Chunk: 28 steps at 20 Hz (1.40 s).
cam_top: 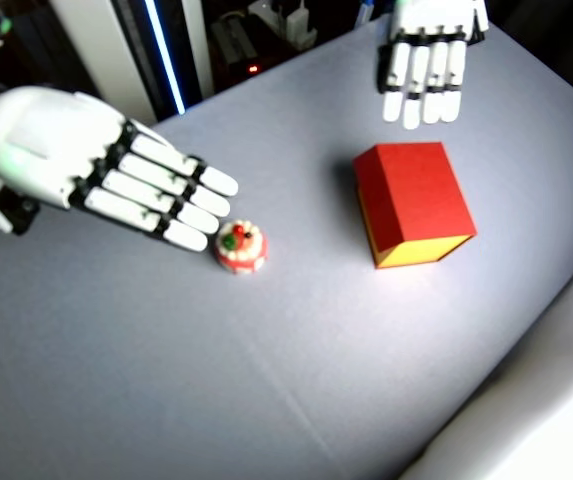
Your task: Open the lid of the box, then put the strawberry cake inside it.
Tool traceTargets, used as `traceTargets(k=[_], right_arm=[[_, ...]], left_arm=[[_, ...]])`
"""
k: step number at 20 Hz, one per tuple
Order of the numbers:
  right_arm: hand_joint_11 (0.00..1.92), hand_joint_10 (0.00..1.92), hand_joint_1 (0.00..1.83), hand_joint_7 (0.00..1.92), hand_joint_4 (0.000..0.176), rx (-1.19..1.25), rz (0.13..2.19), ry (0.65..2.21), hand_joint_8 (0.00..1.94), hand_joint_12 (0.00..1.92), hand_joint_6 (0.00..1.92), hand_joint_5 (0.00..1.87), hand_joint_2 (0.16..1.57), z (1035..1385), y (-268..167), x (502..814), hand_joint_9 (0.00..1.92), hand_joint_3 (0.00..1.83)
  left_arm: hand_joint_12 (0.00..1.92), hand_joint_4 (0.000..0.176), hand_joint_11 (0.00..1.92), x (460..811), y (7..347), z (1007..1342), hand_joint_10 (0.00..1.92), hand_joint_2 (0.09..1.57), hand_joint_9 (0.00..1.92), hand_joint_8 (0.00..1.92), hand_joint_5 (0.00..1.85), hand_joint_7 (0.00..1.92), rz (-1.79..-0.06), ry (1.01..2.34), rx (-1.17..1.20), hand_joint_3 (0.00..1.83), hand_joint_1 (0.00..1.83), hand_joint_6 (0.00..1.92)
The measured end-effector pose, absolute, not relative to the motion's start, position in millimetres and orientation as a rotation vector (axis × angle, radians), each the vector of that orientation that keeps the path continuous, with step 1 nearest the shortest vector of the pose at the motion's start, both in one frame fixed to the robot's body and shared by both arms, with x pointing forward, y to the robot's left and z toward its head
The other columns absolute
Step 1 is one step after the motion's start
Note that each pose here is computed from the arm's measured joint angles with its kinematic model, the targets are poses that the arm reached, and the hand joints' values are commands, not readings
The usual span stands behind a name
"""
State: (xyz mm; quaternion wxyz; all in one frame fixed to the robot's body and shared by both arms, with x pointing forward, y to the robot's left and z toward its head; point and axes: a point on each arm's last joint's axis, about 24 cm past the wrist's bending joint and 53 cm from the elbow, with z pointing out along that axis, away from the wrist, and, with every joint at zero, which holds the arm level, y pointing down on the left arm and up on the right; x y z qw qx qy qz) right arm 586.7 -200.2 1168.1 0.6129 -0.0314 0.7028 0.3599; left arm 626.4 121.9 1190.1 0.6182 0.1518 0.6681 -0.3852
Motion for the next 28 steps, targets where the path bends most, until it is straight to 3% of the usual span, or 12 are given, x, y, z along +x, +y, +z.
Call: traceTargets(k=[2, 3, 5, 7, 8, 11, 13, 17, 23, 24, 25, 28], right_arm=[[0.0, 0.0, 0.47, 0.0, 0.0, -0.065, 0.835, 1.625, 0.0, 0.0, 0.0, 0.0, 1.31, 1165, -199, 587, 0.0, 0.04], [0.0, 0.0, 0.5, 0.0, 0.0, -0.069, 0.84, 1.625, 0.0, 0.0, 0.0, 0.0, 1.31, 1164, -197, 586, 0.0, 0.03], [0.0, 0.0, 0.52, 0.0, 0.0, -0.067, 0.849, 1.624, 0.0, 0.0, 0.0, 0.0, 1.32, 1163, -194, 586, 0.0, 0.02], [0.0, 0.0, 0.48, 0.0, 0.0, -0.067, 0.844, 1.625, 0.0, 0.0, 0.0, 0.0, 1.33, 1162, -196, 588, 0.0, 0.02], [0.0, 0.0, 0.48, 0.0, 0.0, -0.056, 0.841, 1.625, 0.0, 0.0, 0.0, 0.0, 1.33, 1162, -198, 589, 0.0, 0.02], [0.0, 0.0, 0.52, 0.0, 0.0, -0.051, 0.84, 1.623, 0.0, 0.0, 0.0, 0.0, 1.32, 1161, -198, 590, 0.0, 0.01], [0.0, 0.0, 0.47, 0.0, 0.0, -0.055, 0.849, 1.627, 0.0, 0.0, 0.0, 0.0, 1.33, 1159, -195, 589, 0.0, 0.01], [0.0, 0.0, 0.46, 0.0, 0.0, -0.051, 0.847, 1.625, 0.0, 0.0, 0.0, 0.0, 1.33, 1159, -197, 590, 0.0, 0.01], [0.0, 0.0, 0.4, 0.0, 0.0, -0.036, 0.868, 1.63, 0.0, 0.0, 0.0, 0.0, 1.35, 1156, -194, 591, 0.0, 0.01], [0.0, 0.0, 0.39, 0.0, 0.0, -0.035, 0.869, 1.631, 0.0, 0.0, 0.0, 0.0, 1.35, 1155, -194, 590, 0.0, 0.01], [0.0, 0.0, 0.4, 0.0, 0.0, -0.033, 0.868, 1.63, 0.0, 0.0, 0.0, 0.0, 1.35, 1155, -195, 591, 0.0, 0.01], [0.0, 0.0, 0.42, 0.0, 0.0, -0.029, 0.867, 1.63, 0.0, 0.0, 0.0, 0.0, 1.35, 1155, -196, 592, 0.0, 0.0]], left_arm=[[0.02, 0.0, 0.04, 630, 126, 1193, 0.0, 1.4, 0.0, 0.0, 0.02, 0.0, -0.887, 1.528, 0.325, 0.02, 0.38, 0.01], [0.25, 0.0, 0.01, 629, 123, 1195, 0.0, 1.36, 0.01, 0.0, 0.01, 0.0, -0.895, 1.521, 0.33, 0.01, 0.43, 0.02], [0.07, 0.0, 0.0, 628, 109, 1189, 0.0, 1.3, 0.0, 0.0, 0.0, 0.0, -0.917, 1.526, 0.354, 0.0, 0.46, 0.0], [0.0, 0.078, 0.0, 631, 97, 1186, 0.0, 1.22, 0.0, 0.0, 0.0, 0.0, -0.931, 1.53, 0.365, 0.0, 0.49, 0.0], [0.0, 0.101, 0.0, 634, 93, 1189, 0.0, 1.19, 0.0, 0.0, 0.0, 0.0, -0.933, 1.525, 0.364, 0.0, 0.52, 0.0], [0.0, 0.131, 0.0, 649, 86, 1200, 0.0, 1.11, 0.0, 0.0, 0.0, 0.0, -0.944, 1.492, 0.337, 0.0, 0.67, 0.0], [0.0, 0.173, 0.0, 654, 80, 1194, 0.0, 1.13, 0.0, 0.0, 0.0, 0.0, -0.949, 1.508, 0.328, 0.0, 0.7, 0.0], [0.0, 0.174, 0.0, 665, 70, 1187, 0.0, 1.11, 0.0, 0.0, 0.0, 0.0, -0.96, 1.533, 0.294, 0.0, 0.85, 0.0], [0.0, 0.1, 0.0, 676, 59, 1196, 0.0, 1.1, 0.0, 0.0, 0.0, 0.0, -0.96, 1.503, 0.274, 0.0, 0.89, 0.0], [0.0, 0.112, 0.0, 677, 56, 1198, 0.0, 1.11, 0.0, 0.0, 0.0, 0.0, -0.965, 1.498, 0.274, 0.0, 0.87, 0.0], [0.0, 0.157, 0.0, 679, 53, 1199, 0.0, 1.07, 0.0, 0.0, 0.0, 0.0, -0.971, 1.494, 0.268, 0.0, 0.85, 0.0], [0.0, 0.154, 0.0, 682, 52, 1197, 0.0, 1.06, 0.0, 0.0, 0.0, 0.0, -0.975, 1.498, 0.252, 0.0, 0.81, 0.0]])
